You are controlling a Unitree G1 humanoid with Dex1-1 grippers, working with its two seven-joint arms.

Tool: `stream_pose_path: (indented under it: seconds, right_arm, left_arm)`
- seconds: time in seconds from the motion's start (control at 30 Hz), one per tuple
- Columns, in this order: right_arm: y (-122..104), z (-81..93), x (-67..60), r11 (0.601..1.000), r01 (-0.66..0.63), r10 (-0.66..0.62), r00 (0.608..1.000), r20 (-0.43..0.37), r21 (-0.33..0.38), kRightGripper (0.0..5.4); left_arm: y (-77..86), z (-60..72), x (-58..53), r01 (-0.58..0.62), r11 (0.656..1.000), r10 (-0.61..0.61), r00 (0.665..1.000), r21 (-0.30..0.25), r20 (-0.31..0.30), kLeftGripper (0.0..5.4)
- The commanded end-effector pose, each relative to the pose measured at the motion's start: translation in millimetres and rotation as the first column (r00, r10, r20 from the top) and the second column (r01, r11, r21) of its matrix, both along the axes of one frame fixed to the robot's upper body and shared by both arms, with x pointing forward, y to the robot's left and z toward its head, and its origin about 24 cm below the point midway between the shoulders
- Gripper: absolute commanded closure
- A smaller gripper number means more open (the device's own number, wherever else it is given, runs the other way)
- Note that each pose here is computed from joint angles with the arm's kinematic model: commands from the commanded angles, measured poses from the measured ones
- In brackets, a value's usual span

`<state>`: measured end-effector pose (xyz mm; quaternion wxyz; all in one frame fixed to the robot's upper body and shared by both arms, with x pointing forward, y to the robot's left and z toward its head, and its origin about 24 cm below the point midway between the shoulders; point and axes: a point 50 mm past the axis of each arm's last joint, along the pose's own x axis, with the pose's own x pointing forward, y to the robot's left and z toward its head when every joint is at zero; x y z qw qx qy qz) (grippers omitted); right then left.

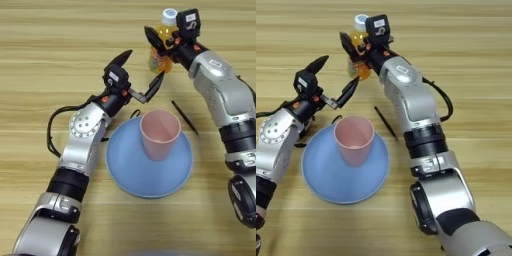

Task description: Move the objects on the table

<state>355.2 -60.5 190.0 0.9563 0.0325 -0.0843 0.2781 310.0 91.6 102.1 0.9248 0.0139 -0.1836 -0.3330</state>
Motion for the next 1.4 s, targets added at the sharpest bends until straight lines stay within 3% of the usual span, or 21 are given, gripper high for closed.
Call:
stream_pose_path:
  seconds: [0.03, 0.27, 0.5, 0.77, 1.4]
  right_arm:
    - [23, 20.9, -8.9, 0.997, -0.083, 0.083, 0.994, 0.076, 0.007, 1.83]
    - [41, 3.7, -23.1, 0.986, -0.167, 0.168, 0.985, 0.031, -0.022, 1.83]
    - [41, -17.9, -34.5, 0.978, -0.2, 0.198, 0.98, -0.034, -0.056, 1.83]
    - [41, -24.0, -43.2, 0.973, -0.222, 0.219, 0.974, -0.052, -0.063, 1.83]
    - [41, -27.3, -41.2, 0.975, -0.211, 0.207, 0.976, -0.064, -0.063, 1.83]
  left_arm:
    - [0.9, -3.0, 0.4, 0.0, 1.0, 0.0, 1.0, 0.025, -0.007, 0.0]
    - [4.7, -3.6, 3.3, -0.031, 0.999, 0.032, 0.999, 0.022, -0.012, 0.0]
    - [7.6, -2.4, 5.7, -0.056, 0.998, 0.056, 0.998, 0.008, -0.016, 0.0]
    - [13.1, -5.3, 10.3, -0.101, 0.995, 0.102, 0.994, 0.008, -0.037, 0.0]
    - [18.2, -7.1, 12.8, -0.104, 0.994, 0.104, 0.993, -0.014, -0.051, 1.62]
